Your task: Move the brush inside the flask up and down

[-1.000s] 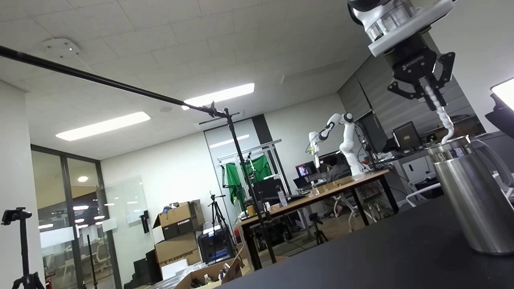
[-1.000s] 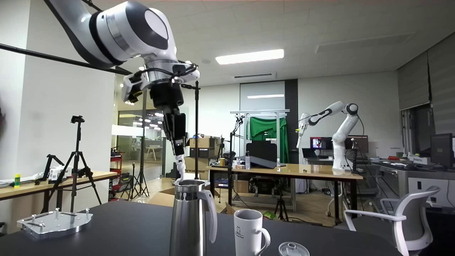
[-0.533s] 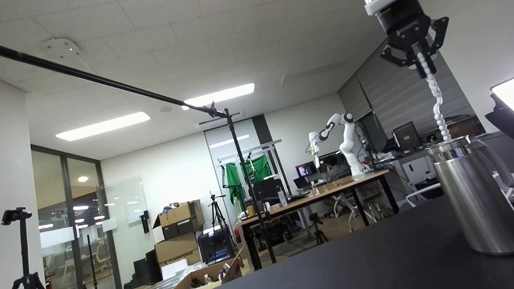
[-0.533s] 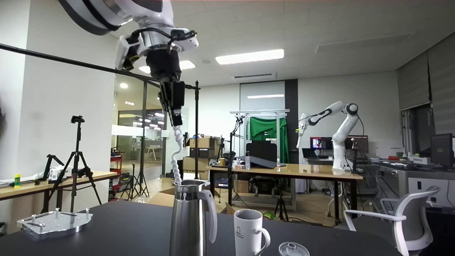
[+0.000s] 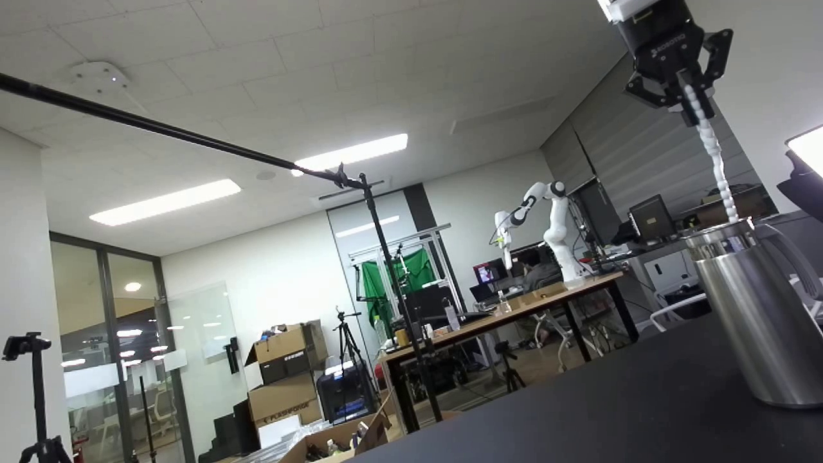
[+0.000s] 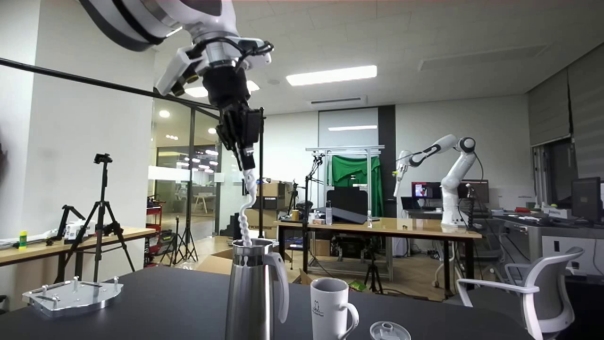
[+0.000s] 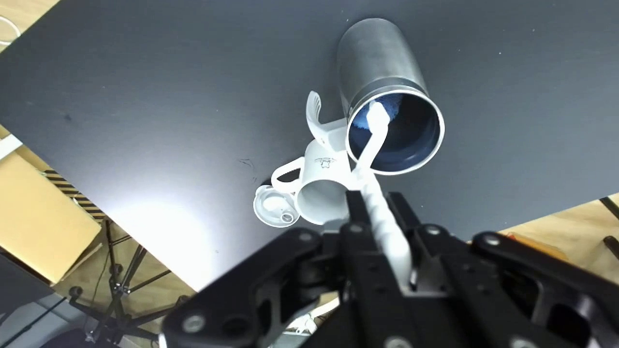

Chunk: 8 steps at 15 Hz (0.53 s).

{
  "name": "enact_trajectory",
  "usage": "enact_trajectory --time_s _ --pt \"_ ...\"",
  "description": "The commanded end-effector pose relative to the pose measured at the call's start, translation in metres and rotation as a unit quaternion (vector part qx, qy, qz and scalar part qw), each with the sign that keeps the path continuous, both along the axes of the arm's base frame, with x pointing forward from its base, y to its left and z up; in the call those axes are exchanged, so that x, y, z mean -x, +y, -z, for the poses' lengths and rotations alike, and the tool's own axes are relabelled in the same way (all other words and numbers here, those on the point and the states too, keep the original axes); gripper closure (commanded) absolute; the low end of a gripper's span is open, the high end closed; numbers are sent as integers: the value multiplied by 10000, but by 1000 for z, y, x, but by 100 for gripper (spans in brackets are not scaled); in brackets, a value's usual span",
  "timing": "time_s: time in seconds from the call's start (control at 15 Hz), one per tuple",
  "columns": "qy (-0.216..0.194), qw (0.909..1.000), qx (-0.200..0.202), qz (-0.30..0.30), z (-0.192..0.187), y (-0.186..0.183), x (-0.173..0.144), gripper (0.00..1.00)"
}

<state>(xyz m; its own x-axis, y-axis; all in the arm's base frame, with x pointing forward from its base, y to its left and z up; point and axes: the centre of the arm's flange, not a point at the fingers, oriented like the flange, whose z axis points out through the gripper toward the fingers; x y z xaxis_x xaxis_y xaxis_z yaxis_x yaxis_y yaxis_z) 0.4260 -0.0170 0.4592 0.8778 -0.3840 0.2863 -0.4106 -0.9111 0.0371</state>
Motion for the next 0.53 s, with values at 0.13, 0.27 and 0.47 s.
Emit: enact_trajectory --time_s 0.13,0.27,0.47 --pt "384 9987 227 -245 65 0 -20 96" --pt "536 9980 197 -275 66 7 -21 96" --pt "531 9972 350 -384 33 21 -7 96"
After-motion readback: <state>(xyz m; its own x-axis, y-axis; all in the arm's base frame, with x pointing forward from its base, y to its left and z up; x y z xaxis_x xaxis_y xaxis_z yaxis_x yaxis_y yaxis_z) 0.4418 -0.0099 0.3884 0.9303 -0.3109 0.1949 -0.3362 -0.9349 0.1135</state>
